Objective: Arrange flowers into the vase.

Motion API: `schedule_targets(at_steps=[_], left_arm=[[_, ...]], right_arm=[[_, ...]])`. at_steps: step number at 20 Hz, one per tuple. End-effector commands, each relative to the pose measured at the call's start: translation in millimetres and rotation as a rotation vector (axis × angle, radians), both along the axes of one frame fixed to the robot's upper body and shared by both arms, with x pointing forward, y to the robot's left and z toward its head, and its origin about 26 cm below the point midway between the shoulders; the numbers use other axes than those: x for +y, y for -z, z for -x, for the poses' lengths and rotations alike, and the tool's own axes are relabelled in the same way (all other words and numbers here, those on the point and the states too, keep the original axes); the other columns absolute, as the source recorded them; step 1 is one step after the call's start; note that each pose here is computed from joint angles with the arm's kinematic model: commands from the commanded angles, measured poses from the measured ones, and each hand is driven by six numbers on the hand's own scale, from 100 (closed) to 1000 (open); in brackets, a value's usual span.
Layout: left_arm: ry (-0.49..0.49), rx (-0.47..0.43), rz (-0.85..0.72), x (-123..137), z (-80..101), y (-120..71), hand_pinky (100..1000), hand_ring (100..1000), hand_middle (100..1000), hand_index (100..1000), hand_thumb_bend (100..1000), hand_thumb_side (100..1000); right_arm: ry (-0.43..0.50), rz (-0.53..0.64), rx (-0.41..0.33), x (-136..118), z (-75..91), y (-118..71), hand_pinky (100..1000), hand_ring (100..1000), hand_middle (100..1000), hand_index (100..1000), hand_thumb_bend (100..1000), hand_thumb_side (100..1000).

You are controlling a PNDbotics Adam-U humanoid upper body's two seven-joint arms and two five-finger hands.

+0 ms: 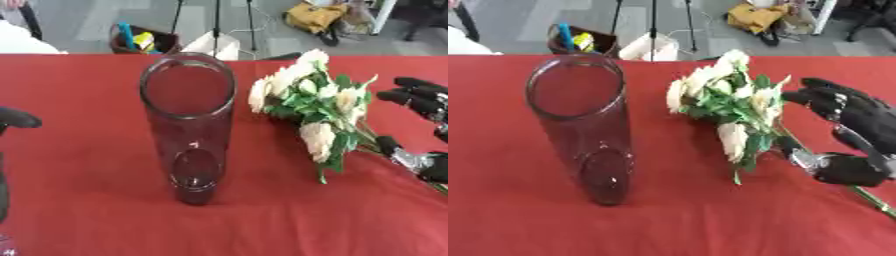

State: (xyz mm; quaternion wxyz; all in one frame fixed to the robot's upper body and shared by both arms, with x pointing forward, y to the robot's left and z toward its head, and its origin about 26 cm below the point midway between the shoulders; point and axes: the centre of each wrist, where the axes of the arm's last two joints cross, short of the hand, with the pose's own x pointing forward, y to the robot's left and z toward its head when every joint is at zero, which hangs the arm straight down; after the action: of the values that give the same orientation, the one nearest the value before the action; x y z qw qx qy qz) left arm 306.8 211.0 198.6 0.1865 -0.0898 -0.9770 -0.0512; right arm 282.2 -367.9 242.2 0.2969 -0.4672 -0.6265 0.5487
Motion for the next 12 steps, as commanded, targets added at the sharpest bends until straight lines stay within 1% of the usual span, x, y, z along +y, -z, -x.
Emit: schedule_targets(at_steps=[1, 3, 7, 12], left_arm=[[0.010, -0.020, -0.021, 0, 2.6, -5.1, 523, 508, 731, 786, 100, 995], [0.010, -0.020, -0.022, 0, 2.6, -5.1, 523, 508, 731, 786, 100, 995], [0.011, -0.016, -0.024, -1, 2.7, -4.6, 523, 507, 730, 785, 100, 996], [0.006, -0.015, -0.025, 0, 2.7, -4.5, 522, 506, 729, 784, 100, 995]], right_arm=[[0.028, 0.034, 0.044, -10, -5.0, -10.1, 899, 1000, 808, 969, 272, 940], [0.041, 0.035, 0.068, -14, -8.7, -9.9, 902, 1000, 801, 970, 278, 938], [0.073, 0.026, 0.089, -21, -14.1, -10.0, 899, 1000, 802, 966, 268, 944], [0.131, 0.001, 0.121, -31, -18.0, -4.1, 909, 1000, 825, 973, 272, 908]])
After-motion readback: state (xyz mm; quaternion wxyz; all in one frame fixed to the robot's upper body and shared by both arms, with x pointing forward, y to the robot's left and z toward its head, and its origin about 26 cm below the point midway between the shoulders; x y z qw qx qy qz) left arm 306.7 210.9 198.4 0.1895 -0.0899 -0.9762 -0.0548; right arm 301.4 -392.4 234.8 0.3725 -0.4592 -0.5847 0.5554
